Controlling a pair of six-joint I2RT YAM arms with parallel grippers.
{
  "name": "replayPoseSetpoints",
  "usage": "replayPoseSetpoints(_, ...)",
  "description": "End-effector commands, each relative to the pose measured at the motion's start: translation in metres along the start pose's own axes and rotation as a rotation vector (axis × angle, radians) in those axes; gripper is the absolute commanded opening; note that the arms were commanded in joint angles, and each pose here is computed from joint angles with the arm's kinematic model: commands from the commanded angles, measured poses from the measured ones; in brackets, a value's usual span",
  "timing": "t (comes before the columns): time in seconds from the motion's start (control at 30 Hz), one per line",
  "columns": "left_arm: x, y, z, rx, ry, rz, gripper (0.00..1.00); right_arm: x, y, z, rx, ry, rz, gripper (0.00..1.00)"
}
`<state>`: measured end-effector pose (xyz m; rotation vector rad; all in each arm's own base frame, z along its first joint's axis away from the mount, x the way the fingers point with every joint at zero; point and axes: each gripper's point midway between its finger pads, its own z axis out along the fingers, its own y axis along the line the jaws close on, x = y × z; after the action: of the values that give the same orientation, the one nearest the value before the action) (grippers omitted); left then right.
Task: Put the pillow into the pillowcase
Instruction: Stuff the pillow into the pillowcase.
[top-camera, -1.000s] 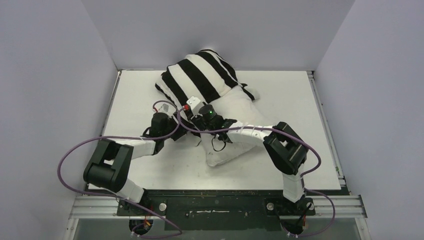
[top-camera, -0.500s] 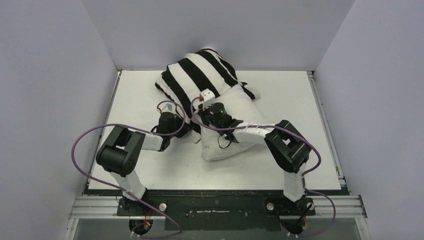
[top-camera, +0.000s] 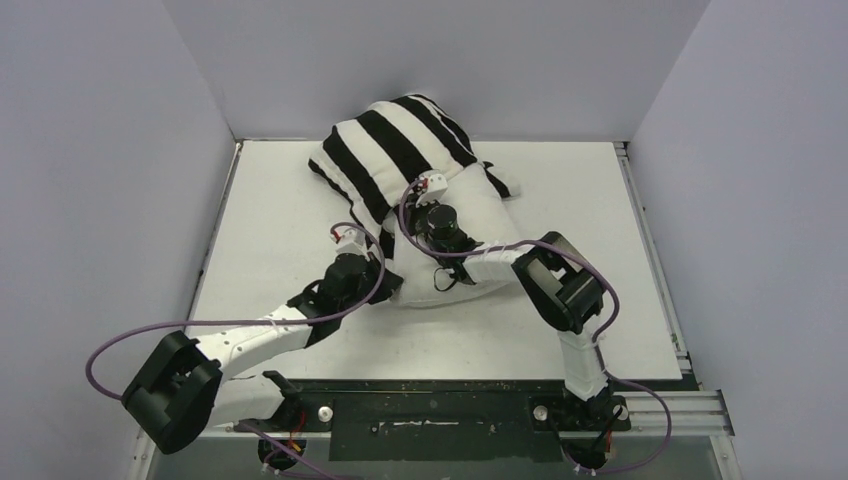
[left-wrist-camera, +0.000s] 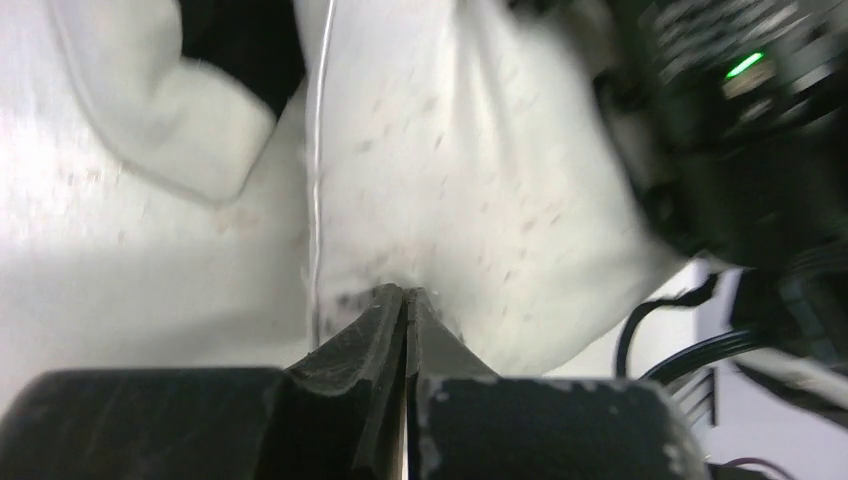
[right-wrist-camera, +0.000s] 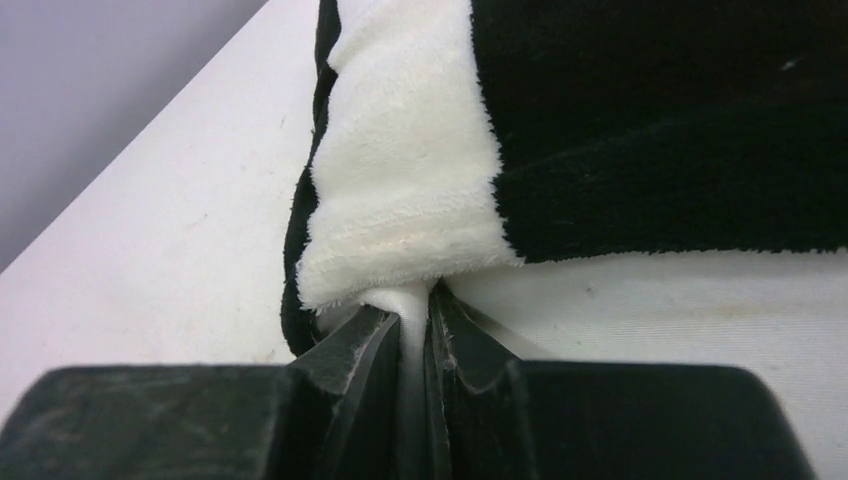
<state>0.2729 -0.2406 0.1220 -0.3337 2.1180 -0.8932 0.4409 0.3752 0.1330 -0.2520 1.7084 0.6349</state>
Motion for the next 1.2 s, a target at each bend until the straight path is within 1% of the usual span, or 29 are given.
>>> replayPoseSetpoints(0.0,0.025,0.027,0.002,-0.102,0.04,0.006,0.0,-0.01,-0.02,0.019,0.009,-0.12,0.111,0.0)
replayPoseSetpoints(0.07,0.003,0.013,0.0,-0.071,-0.005,0.045,0.0,-0.003,-0.015,0.01,-0.032,-0.095,0.097,0.01)
replayPoseSetpoints(0.1,-0.012,0.005,0.0,-0.065,-0.032,0.073,0.0,-0.005,-0.013,0.006,-0.036,-0.086,0.077,0.06)
replayPoseSetpoints(0.13,-0.028,0.0,-0.001,-0.075,-0.055,0.12,0.04,-0.01,-0.013,0.0,-0.032,-0.078,0.064,0.1)
replayPoseSetpoints(0.2,-0.056,-0.004,-0.001,-0.114,-0.093,0.15,0.21,-0.03,-0.014,-0.008,-0.027,-0.072,0.045,0.11)
replayPoseSetpoints(0.23,-0.068,-0.005,-0.001,-0.111,-0.108,0.137,0.32,-0.034,-0.016,-0.01,-0.016,-0.051,0.033,0.09)
replayPoseSetpoints(0.27,-0.076,-0.002,0.0,-0.103,-0.114,0.108,0.42,-0.039,-0.019,-0.012,-0.005,-0.039,0.018,0.05)
replayPoseSetpoints(0.3,-0.084,0.002,0.002,-0.083,-0.127,0.077,0.49,-0.042,-0.022,-0.014,0.0,-0.036,0.004,0.01)
replayPoseSetpoints(0.37,-0.088,0.024,0.006,-0.088,-0.138,0.032,0.57,-0.05,-0.02,-0.017,-0.036,-0.042,0.006,0.0)
replayPoseSetpoints(0.47,-0.086,0.057,0.014,-0.115,-0.15,-0.009,0.6,-0.063,-0.014,-0.017,-0.102,-0.053,0.032,0.0)
replayPoseSetpoints(0.53,-0.079,0.065,0.023,-0.101,-0.143,-0.027,0.62,-0.072,-0.009,-0.016,-0.132,-0.07,0.041,0.0)
replayPoseSetpoints(0.63,-0.068,0.057,0.037,-0.031,-0.124,-0.038,0.66,-0.089,-0.002,-0.013,-0.172,-0.095,0.071,0.0)
replayPoseSetpoints(0.73,-0.057,0.065,0.05,-0.048,-0.117,-0.04,0.67,-0.1,0.0,-0.009,-0.178,-0.105,0.079,0.0)
replayPoseSetpoints(0.87,-0.047,0.065,0.07,-0.02,-0.132,-0.065,0.68,-0.107,0.002,-0.008,-0.195,-0.119,0.107,0.0)
replayPoseSetpoints(0.97,-0.046,0.061,0.088,0.005,-0.167,-0.088,0.68,-0.109,0.003,-0.007,-0.201,-0.13,0.139,0.0)
replayPoseSetpoints(1.0,-0.044,0.059,0.094,0.018,-0.17,-0.099,0.66,-0.109,0.003,-0.006,-0.204,-0.136,0.148,0.0)
replayPoseSetpoints(1.07,-0.042,0.049,0.1,0.071,-0.179,-0.128,0.38,-0.111,0.003,-0.006,-0.208,-0.146,0.16,0.0)
replayPoseSetpoints(1.13,-0.044,0.031,0.09,0.14,-0.194,-0.156,0.06,-0.112,-0.002,-0.005,-0.2,-0.152,0.175,0.0)
replayPoseSetpoints(1.17,-0.044,0.019,0.083,0.163,-0.19,-0.149,0.0,-0.114,-0.006,-0.005,-0.194,-0.16,0.195,0.0)
